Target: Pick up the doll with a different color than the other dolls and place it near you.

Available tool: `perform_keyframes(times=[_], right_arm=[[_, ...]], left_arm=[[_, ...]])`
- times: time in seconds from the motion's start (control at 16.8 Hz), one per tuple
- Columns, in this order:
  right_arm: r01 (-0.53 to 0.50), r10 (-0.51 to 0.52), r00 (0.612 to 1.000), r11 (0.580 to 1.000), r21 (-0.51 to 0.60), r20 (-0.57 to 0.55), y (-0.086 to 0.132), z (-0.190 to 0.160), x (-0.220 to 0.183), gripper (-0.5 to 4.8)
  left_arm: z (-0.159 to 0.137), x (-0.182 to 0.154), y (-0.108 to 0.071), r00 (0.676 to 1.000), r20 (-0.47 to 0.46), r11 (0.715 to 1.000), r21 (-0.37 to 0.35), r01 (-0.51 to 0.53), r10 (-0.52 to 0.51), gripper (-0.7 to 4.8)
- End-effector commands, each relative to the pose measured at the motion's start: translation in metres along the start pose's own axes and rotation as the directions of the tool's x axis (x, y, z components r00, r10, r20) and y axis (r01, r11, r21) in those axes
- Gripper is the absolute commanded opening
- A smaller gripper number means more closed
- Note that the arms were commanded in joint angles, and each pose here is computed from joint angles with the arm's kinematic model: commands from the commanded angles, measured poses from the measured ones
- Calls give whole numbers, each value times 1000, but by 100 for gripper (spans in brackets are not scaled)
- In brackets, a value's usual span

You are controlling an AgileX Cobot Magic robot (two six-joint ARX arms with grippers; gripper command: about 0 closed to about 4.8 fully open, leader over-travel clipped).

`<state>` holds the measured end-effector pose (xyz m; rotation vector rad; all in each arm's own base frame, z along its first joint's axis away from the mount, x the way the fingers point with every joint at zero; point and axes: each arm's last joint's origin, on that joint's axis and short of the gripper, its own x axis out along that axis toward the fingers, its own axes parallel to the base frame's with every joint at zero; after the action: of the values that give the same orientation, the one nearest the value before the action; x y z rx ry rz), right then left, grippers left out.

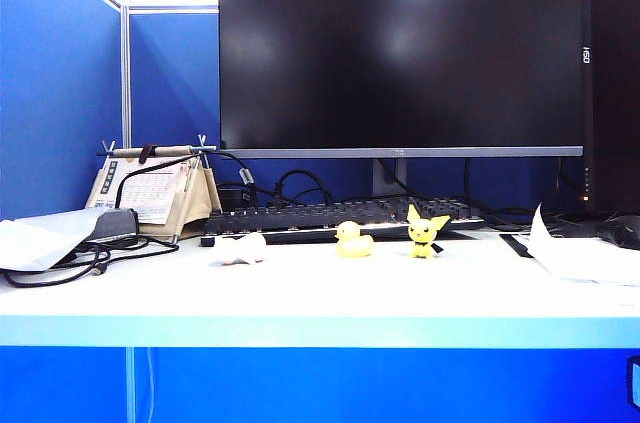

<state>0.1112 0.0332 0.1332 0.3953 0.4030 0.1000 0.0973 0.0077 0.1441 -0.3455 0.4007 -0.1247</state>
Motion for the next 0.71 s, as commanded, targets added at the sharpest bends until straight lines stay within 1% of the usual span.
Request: perform_keyframes(times=[0.06, 0.24, 0.3, 0.36, 0.42, 0.48, 0.53, 0.59, 0.65, 0.71], right_arm=[[-303, 301, 938, 953, -14, 169, 22, 27, -6, 255], [-401, 401, 896, 915, -41, 192, 52, 61, -11, 257], [-437, 438, 879, 898, -50, 189, 66, 71, -7, 257], [-476, 480, 862, 877, -66, 162, 84, 80, 4, 258], [-509, 516, 854, 856, -95, 70, 119, 88, 36, 280], [-523, 528, 848, 846, -102, 37, 130, 88, 48, 284], [-563, 564, 825, 820, -104, -19, 150, 87, 73, 284], [-586, 586, 810, 803, -105, -36, 162, 86, 87, 284], [-602, 601, 798, 792, -106, -44, 179, 85, 109, 285], [-609, 607, 793, 786, -105, -54, 187, 83, 120, 284]], left_arm=[[2, 0, -1, 1000, 13, 1000, 6, 6, -6, 350], [2, 0, -1, 1000, 13, 1000, 6, 6, -6, 350], [2, 0, -1, 1000, 13, 1000, 6, 6, -6, 350], [2, 0, -1, 1000, 13, 1000, 6, 6, -6, 350], [2, 0, -1, 1000, 13, 1000, 6, 6, -6, 350], [2, 0, -1, 1000, 13, 1000, 6, 6, -7, 350], [2, 0, -1, 1000, 13, 1000, 6, 6, -6, 350], [2, 0, -1, 1000, 14, 1000, 7, 7, -7, 350], [2, 0, -1, 1000, 15, 1000, 7, 7, -7, 350], [2, 0, -1, 1000, 14, 1000, 7, 6, -6, 350]])
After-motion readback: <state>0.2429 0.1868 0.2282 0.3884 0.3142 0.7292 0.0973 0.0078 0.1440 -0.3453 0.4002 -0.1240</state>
